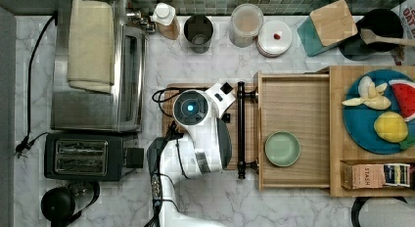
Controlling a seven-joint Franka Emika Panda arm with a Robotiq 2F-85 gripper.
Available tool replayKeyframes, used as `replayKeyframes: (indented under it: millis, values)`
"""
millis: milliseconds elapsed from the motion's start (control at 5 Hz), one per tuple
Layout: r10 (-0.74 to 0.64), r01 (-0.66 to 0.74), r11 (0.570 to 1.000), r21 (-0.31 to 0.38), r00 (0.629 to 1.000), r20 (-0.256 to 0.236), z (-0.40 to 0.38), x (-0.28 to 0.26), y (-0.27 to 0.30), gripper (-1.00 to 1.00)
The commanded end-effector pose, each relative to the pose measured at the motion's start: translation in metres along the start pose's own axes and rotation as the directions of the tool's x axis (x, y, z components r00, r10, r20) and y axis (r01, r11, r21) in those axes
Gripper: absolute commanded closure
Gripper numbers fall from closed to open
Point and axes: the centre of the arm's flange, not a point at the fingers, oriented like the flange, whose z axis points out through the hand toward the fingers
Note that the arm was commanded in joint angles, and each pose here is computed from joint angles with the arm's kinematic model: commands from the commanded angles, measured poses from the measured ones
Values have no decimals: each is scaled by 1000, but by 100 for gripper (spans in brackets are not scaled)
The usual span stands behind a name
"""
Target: Close the drawer.
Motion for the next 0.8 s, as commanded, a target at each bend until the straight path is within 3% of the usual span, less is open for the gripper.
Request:
replayKeyframes:
  millis: [200,600,800]
  values:
    - [35,-35,999,6,999,-30,21,-15,18,100]
    - [11,-11,1000,12,1000,0,26,-8,56,100]
    - [9,-9,1000,12,1000,-13,23,-11,83,100]
